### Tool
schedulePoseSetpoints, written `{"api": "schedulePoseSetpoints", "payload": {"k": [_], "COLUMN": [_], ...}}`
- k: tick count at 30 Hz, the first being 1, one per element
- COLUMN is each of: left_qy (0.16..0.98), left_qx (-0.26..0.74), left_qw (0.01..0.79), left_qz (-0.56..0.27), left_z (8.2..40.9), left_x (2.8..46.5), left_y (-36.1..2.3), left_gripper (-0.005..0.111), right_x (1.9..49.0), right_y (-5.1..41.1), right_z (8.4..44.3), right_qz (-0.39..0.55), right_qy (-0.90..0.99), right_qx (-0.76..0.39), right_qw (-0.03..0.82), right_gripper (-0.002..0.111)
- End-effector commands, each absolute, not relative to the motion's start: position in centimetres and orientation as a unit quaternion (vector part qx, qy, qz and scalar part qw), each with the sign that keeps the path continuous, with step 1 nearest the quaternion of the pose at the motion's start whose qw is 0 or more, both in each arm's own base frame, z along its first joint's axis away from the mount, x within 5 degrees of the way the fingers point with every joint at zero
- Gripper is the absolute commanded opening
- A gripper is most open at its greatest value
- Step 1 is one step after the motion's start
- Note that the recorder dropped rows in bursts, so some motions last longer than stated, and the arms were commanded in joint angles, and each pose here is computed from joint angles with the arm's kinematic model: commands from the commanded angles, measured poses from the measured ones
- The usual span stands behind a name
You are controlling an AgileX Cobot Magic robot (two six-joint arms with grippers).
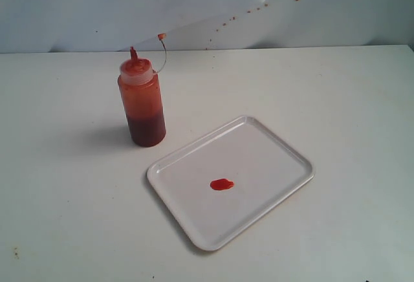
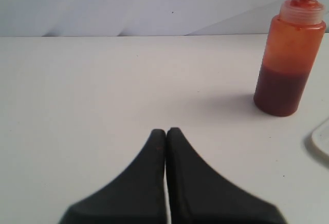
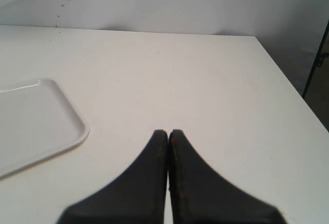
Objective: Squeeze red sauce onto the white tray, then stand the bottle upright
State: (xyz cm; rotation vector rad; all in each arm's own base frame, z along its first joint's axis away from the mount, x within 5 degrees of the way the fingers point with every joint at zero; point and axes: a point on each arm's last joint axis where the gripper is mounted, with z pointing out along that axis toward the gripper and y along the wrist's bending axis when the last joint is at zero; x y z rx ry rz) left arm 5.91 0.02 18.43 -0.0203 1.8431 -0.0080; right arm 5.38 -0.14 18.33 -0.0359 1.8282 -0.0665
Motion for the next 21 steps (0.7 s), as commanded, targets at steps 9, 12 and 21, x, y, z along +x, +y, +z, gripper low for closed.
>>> {"api": "schedulePoseSetpoints", "payload": {"k": [9, 12, 21], "left_qy": [0.795, 0.795, 0.795], "left_qx": [-0.002, -0.002, -0.002], "left_qw": [0.606, 0.606, 0.606], "left_qz": [-0.001, -0.001, -0.002], "left_z": [18.34, 18.34, 18.34], "left_x": [5.91, 5.91, 5.91], "left_y": [-0.01, -0.01, -0.01], "left_gripper": [0.001, 0.001, 0.001], "right_x": [5.35, 5.34, 5.34], "right_y": [-0.03, 0.14, 0.18], "right_z": [18.21, 18.21, 18.21], "right_qz": [-0.035, -0.025, -0.023], "right_qy": [0.791, 0.790, 0.790], "right_qx": [-0.041, -0.054, -0.056], "right_qw": [0.609, 0.610, 0.610], "right_gripper": [0.000, 0.000, 0.000]}}
